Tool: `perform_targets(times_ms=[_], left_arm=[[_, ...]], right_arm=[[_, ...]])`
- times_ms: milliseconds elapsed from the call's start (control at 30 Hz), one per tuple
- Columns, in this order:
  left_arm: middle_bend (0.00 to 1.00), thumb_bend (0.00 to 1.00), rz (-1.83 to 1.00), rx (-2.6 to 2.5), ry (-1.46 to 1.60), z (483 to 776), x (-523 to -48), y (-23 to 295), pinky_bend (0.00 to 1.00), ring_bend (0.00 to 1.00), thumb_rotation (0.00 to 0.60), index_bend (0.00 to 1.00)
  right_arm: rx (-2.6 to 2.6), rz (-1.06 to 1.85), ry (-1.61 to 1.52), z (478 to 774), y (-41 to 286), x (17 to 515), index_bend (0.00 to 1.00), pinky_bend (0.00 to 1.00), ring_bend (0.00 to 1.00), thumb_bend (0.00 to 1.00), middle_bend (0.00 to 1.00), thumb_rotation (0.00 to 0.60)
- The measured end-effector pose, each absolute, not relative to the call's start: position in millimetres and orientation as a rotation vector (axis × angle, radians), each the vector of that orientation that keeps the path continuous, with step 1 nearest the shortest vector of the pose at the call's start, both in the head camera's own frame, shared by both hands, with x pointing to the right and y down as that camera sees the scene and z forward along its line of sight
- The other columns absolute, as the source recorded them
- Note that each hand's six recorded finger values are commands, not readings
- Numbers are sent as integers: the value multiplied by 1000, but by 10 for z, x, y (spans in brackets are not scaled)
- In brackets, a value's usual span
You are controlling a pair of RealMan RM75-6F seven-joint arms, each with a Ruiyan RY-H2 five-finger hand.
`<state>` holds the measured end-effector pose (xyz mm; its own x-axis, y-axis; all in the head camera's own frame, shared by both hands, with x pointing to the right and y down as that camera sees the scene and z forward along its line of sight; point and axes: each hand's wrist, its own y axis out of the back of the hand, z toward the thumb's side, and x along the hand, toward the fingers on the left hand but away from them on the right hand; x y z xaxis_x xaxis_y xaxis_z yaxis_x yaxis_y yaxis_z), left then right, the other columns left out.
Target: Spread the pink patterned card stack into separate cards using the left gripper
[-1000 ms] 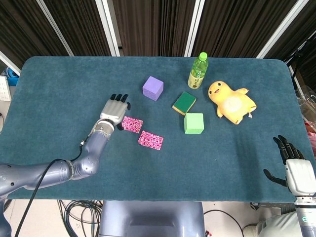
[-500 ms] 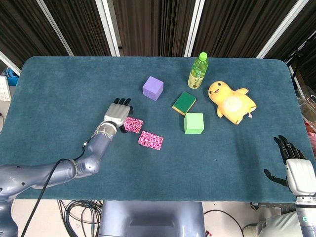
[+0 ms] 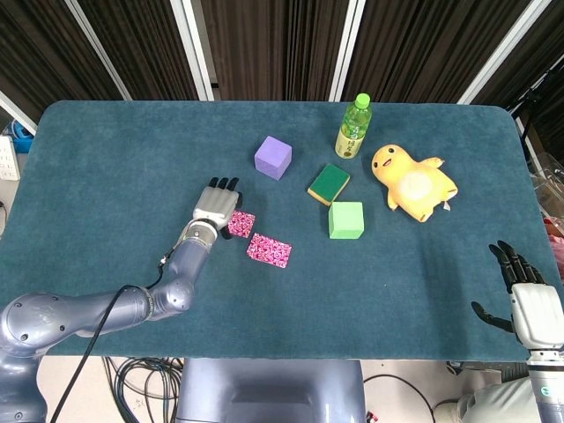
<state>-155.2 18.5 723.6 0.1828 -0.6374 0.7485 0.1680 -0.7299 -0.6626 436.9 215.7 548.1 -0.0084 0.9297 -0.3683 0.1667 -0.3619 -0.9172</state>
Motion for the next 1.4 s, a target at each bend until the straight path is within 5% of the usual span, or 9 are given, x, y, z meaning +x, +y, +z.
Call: perform_targets(times_ms=[1400], left_arm=[[93, 178, -1652, -1804, 439, 7360, -1452, 182, 0, 0, 600, 445]], right_arm=[[-1596, 1433, -1170, 5480, 2149, 4378, 70, 243, 129, 201, 61, 600]])
